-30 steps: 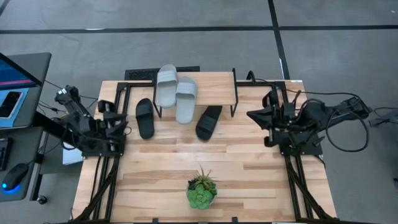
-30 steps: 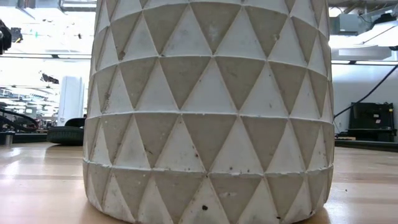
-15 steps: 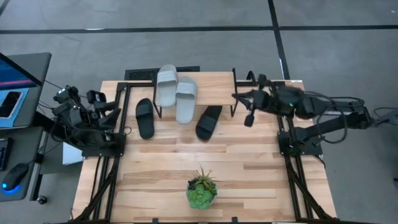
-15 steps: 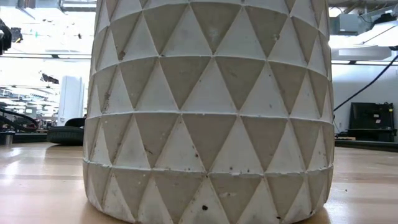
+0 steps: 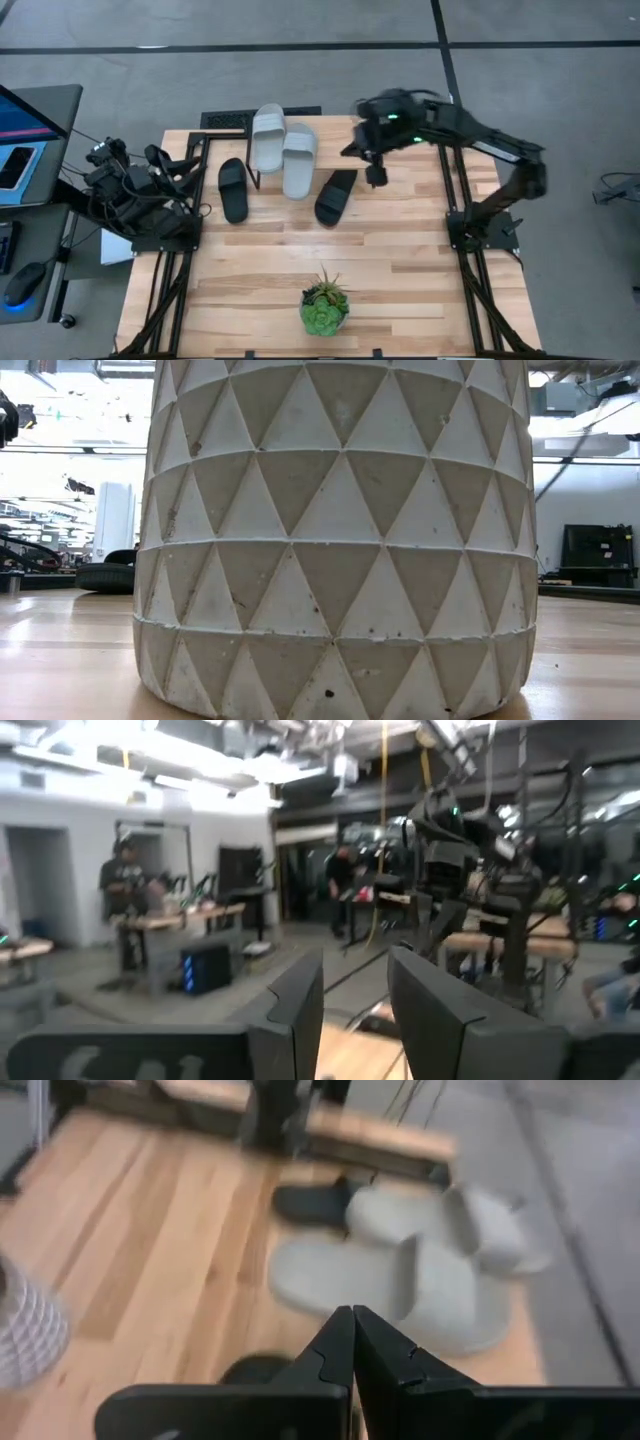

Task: Pick and place slides into the shelf
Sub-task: Put the gray slide on the shelf

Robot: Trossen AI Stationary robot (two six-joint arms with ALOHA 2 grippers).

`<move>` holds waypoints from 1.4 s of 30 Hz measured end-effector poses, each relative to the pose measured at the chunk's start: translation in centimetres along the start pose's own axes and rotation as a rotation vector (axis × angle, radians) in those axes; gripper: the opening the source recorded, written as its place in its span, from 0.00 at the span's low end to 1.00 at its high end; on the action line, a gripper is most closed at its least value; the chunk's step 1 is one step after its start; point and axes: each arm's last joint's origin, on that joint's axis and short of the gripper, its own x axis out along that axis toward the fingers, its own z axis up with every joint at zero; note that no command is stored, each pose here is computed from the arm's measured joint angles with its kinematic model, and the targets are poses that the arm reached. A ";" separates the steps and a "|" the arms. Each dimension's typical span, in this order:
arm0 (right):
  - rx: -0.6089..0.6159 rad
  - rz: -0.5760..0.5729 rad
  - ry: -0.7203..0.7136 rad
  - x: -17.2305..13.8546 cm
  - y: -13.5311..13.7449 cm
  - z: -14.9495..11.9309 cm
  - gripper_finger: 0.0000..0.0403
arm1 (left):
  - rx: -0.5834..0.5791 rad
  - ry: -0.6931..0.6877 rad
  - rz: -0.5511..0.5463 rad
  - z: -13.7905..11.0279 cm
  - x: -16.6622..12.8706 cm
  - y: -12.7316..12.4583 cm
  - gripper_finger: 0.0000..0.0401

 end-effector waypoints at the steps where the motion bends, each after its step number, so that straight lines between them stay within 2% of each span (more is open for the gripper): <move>1: -0.001 0.032 0.040 1.0 -0.1 0.2 0.00 | 0.000 0.021 0.012 -0.1 0.0 0.0 0.26; 5: 0.012 0.195 0.116 4.5 0.2 1.2 0.00 | 0.002 0.113 0.045 -0.2 -0.2 0.3 0.26; 9: 0.009 0.334 0.124 6.6 0.7 2.3 0.00 | -0.024 0.106 -0.007 0.0 -0.6 0.7 0.26; 14: -0.050 0.397 0.102 8.3 2.3 3.8 0.00 | -0.066 0.117 -0.049 0.2 -0.9 1.4 0.26; 17: -0.080 0.386 0.122 9.8 3.5 4.3 0.00 | -0.080 0.117 -0.061 0.3 -1.0 1.7 0.26; 21: -0.079 0.303 0.220 12.7 4.7 4.2 0.00 | -0.076 0.118 -0.063 0.2 -1.0 1.6 0.26; 30: 0.042 0.276 0.348 18.4 6.5 3.0 0.00 | -0.076 0.124 -0.059 0.2 -1.0 1.6 0.26; 37: 0.039 0.260 0.402 21.0 7.7 2.5 0.00 | -0.080 0.125 -0.058 0.2 -1.0 1.6 0.26; 42: 0.041 0.259 0.407 21.7 7.7 2.4 0.00 | -0.079 0.134 -0.054 0.2 -1.0 1.6 0.26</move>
